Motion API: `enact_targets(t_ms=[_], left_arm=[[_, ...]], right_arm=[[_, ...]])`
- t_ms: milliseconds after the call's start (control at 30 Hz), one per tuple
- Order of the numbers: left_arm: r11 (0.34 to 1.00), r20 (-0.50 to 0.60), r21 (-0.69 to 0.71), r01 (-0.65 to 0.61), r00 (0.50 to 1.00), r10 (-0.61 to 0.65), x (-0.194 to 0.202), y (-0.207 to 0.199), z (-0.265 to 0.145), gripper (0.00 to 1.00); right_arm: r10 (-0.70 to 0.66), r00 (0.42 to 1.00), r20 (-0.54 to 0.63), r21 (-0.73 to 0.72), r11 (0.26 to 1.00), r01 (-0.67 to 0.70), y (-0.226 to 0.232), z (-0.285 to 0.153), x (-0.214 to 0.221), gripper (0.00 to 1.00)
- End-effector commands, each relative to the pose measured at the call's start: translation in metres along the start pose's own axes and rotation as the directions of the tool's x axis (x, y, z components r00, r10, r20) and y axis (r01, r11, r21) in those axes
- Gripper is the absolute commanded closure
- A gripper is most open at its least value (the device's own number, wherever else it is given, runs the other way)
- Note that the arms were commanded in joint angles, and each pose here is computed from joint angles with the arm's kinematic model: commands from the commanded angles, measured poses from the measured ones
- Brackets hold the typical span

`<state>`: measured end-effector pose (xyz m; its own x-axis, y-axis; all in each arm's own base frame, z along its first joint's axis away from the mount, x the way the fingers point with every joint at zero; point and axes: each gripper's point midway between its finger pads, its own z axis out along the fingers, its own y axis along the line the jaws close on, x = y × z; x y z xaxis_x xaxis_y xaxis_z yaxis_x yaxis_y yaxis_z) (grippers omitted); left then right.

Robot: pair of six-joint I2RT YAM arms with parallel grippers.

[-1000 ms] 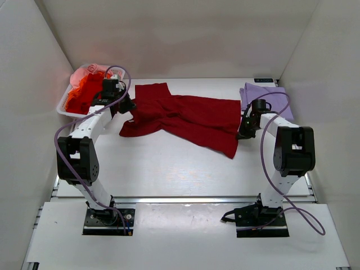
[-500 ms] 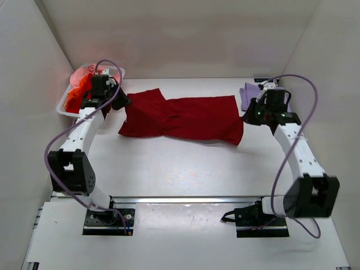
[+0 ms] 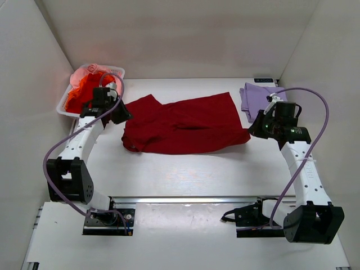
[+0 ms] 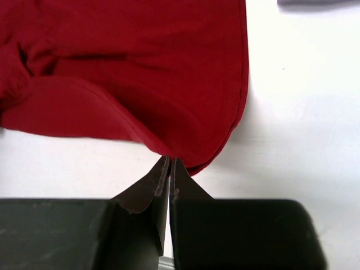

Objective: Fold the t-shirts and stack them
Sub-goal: Flatten out the tshirt

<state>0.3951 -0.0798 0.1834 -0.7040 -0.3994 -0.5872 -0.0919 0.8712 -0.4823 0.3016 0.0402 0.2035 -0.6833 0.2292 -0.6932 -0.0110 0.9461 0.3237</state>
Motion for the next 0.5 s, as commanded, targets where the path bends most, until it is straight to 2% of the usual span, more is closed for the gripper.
enact_targets(t_ms=[0,33,67,100,167,200,267,467], left_arm=[[0.999,-0.021,-0.022,-0.029,0.999,0.028,0.019,0.008,-0.010,1.00],[0.999,-0.032,-0.021,-0.035,0.999,0.035,0.022,0.010,-0.008,1.00],[0.999,-0.053,-0.024,-0.031,0.998,0.029,0.029,0.015,-0.003,0.91],[0.999,-0.076,-0.038,-0.030,0.997,0.027,0.035,0.020,0.002,0.69],[0.996,-0.098,-0.083,-0.032,0.995,0.024,0.043,0.031,0.015,0.55],[0.996,-0.094,-0.087,-0.026,0.995,0.018,0.045,0.035,0.018,0.53],[0.991,-0.085,-0.137,-0.002,0.996,-0.009,0.050,0.052,0.029,0.60],[0.974,-0.110,-0.227,-0.008,0.994,-0.017,0.059,0.075,0.040,0.65]], right_arm=[[-0.010,1.000,0.010,0.017,1.000,0.010,-0.009,-0.004,0.003,1.00],[-0.012,1.000,0.006,0.020,1.000,0.011,-0.011,-0.004,0.005,0.99],[-0.014,1.000,0.007,0.024,1.000,0.014,-0.013,-0.004,0.005,1.00],[-0.010,1.000,0.000,0.024,1.000,0.010,-0.014,-0.002,0.008,1.00],[-0.006,1.000,-0.015,0.017,1.000,0.006,-0.012,0.001,0.015,1.00],[-0.008,1.000,-0.017,0.010,1.000,0.008,-0.009,0.003,0.018,1.00],[-0.012,1.000,-0.028,-0.003,1.000,0.012,-0.008,0.008,0.024,1.00],[-0.001,0.999,-0.038,-0.015,1.000,0.001,-0.009,0.013,0.030,1.00]])
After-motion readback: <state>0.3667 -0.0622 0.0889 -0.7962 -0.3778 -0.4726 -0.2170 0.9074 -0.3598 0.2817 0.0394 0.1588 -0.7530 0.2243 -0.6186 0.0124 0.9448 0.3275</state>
